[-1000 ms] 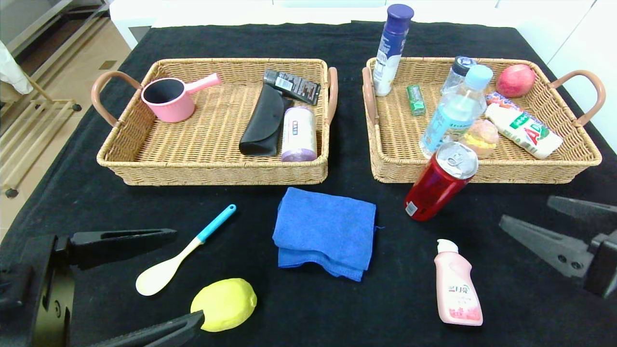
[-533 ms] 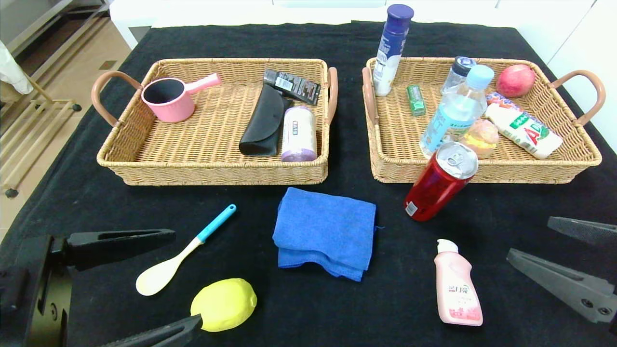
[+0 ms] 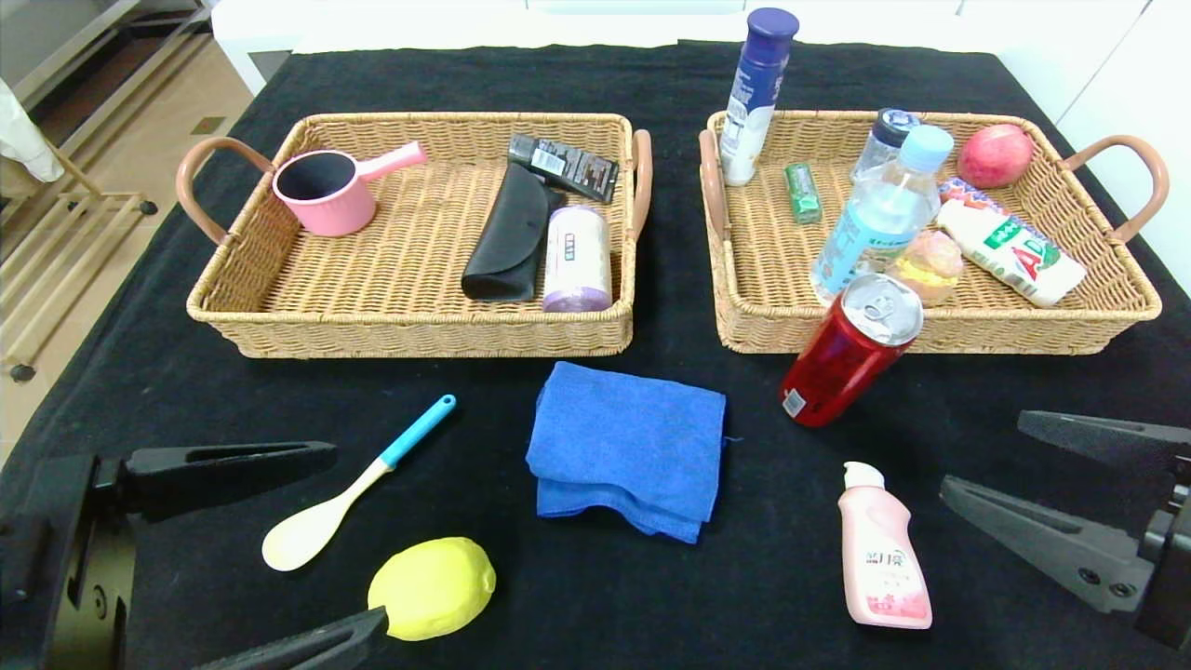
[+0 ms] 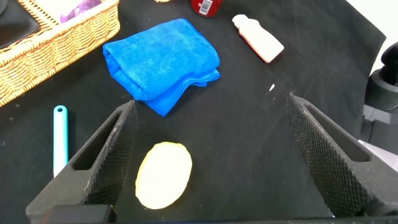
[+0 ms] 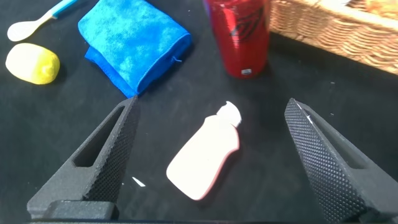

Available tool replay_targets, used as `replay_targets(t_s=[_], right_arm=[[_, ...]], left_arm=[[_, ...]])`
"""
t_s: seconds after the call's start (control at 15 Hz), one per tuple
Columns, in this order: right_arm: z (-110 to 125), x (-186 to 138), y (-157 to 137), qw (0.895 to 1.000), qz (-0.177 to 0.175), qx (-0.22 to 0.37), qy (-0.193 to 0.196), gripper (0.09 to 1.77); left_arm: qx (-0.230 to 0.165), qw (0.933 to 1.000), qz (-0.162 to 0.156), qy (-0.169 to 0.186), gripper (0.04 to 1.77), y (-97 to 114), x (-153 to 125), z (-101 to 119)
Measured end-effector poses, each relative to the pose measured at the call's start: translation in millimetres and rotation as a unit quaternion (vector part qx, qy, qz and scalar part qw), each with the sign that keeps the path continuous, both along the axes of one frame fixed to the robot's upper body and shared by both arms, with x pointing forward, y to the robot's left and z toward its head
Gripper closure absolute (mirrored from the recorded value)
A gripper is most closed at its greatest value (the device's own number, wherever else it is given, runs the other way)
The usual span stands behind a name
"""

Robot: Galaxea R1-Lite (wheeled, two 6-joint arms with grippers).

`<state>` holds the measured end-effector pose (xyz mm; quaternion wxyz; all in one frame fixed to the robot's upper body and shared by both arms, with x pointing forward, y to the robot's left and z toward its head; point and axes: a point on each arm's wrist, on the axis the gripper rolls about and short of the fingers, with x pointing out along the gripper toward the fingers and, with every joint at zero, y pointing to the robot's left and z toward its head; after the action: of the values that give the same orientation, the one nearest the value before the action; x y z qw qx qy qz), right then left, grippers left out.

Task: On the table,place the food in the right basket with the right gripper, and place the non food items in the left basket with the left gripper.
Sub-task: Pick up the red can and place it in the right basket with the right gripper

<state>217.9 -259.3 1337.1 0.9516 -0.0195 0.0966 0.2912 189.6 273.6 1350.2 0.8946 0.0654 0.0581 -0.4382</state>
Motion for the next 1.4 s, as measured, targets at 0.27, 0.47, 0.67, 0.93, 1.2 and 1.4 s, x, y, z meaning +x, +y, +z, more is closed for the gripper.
replay_targets(t_s=[0.27, 0.47, 0.67, 0.93, 1.2, 1.4], right_arm=[[-0.9, 12.4, 10.9, 1.000, -0.007, 0.002, -0.010, 0.16], [-3.1, 25.8, 26.7, 0.999, -0.035, 0.003, -0.030, 0.16], [-9.3, 37.3, 40.1, 0.997, -0.062, -0.008, -0.035, 0.15], [-11.7, 45.5, 50.6, 0.996, -0.083, -0.018, -0.031, 0.15], [-8.1, 57.7, 59.6, 0.993, -0.103, -0.005, -0.049, 0.15], [-8.7, 65.8, 66.1, 0.992, -0.110, 0.000, -0.055, 0.15]], left_arm=[[0.000, 1.0000, 0.000, 0.001, 0.09, -0.1, 0.2, -0.1], [0.000, 1.0000, 0.000, 0.001, 0.09, -0.1, 0.2, -0.2], [0.000, 1.0000, 0.001, 0.001, 0.09, -0.1, 0.3, -0.2], [0.001, 1.0000, 0.001, 0.001, 0.09, -0.1, 0.3, -0.3], [0.001, 1.0000, 0.001, 0.001, 0.09, -0.1, 0.3, -0.3], [0.000, 1.0000, 0.001, 0.000, 0.09, 0.1, -0.1, 0.0]])
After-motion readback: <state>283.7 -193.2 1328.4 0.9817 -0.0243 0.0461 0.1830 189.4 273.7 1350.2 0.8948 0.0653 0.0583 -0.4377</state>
